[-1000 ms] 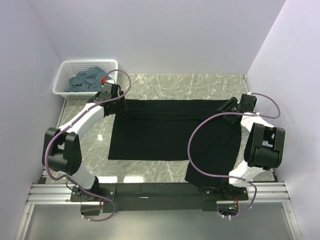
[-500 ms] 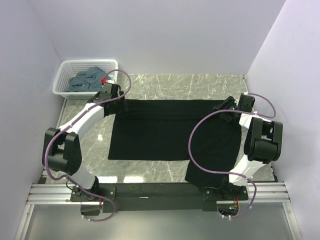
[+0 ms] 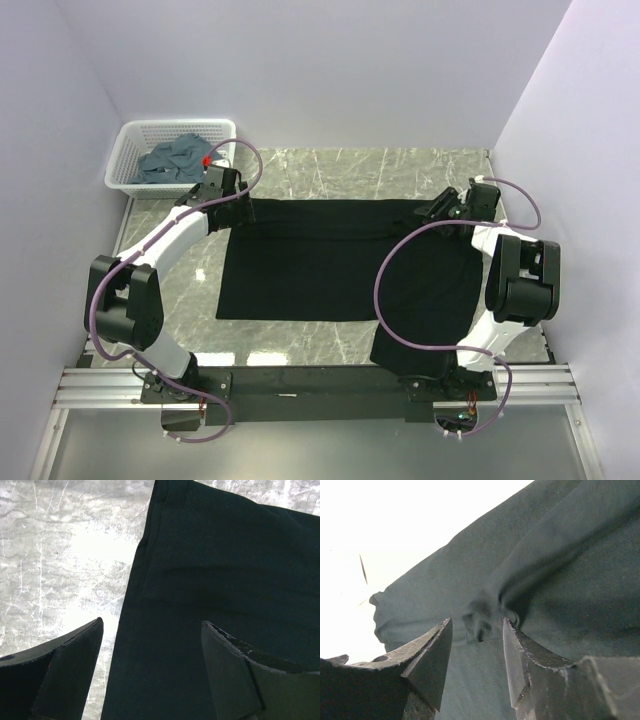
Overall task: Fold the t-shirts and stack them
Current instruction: Fold the tshirt
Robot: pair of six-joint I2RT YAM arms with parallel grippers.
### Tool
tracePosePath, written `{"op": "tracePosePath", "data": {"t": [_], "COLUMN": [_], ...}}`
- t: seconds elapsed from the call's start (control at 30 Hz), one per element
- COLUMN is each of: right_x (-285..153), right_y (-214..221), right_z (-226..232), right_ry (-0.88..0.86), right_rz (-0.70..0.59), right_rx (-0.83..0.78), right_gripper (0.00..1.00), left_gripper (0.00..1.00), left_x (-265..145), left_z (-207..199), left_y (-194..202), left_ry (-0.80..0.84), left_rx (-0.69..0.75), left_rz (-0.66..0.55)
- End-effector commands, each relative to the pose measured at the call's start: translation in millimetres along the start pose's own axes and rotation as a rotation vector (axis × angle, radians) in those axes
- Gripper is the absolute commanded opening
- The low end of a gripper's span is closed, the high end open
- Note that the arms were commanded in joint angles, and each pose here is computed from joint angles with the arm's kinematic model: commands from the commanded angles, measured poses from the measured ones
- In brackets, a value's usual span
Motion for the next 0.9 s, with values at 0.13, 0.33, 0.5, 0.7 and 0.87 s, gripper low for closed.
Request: {"op": "tracePosePath", "data": {"t": [0.13,0.33,0.5,0.7,0.87], "right_x": [8.0,13.3,23.8,33.5,40.9], "right_y": [-7.8,-14.8,-18.0,-18.5,-16.9], "right_z": [-4.1,-8.0,-10.5,-8.5,-7.0], "right_ry": [0.063,0.101,0.099,0.069,0.064], "right_rz": [-0.055,-0.075,-0.064,-0.051,-0.03], "right_rx": [0.01,0.033,0.051,0.061,0.047], "right_gripper": [0.47,0.46,0.45,0.42,0.42], "left_gripper": [0.85,0.85,0.85,0.85,0.85], "left_x": [-5.3,-5.5,-4.9,-3.7,-3.3], "left_z": [-6.7,-6.3,-6.4,-6.3,-6.4], "left_y": [-12.9,-12.8,-12.4,-11.9,-11.6], "left_ry": [0.028,0.027,0.026,0.023,0.023], "left_rx": [0.007,0.009,0.01,0.011,0.011], "left_rz": [-0.031,-0.032,-0.029,-0.026,-0.024]}}
Point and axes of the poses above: each gripper's point midway between its finger pads, its own x axis out along the fingers, its own z axis along the line the jaws close on, y = z × x, the point moved 7 cm from there along -x, back along the fingers, and after that the axes turned 8 degrees about -x, right-handed, at the moved point
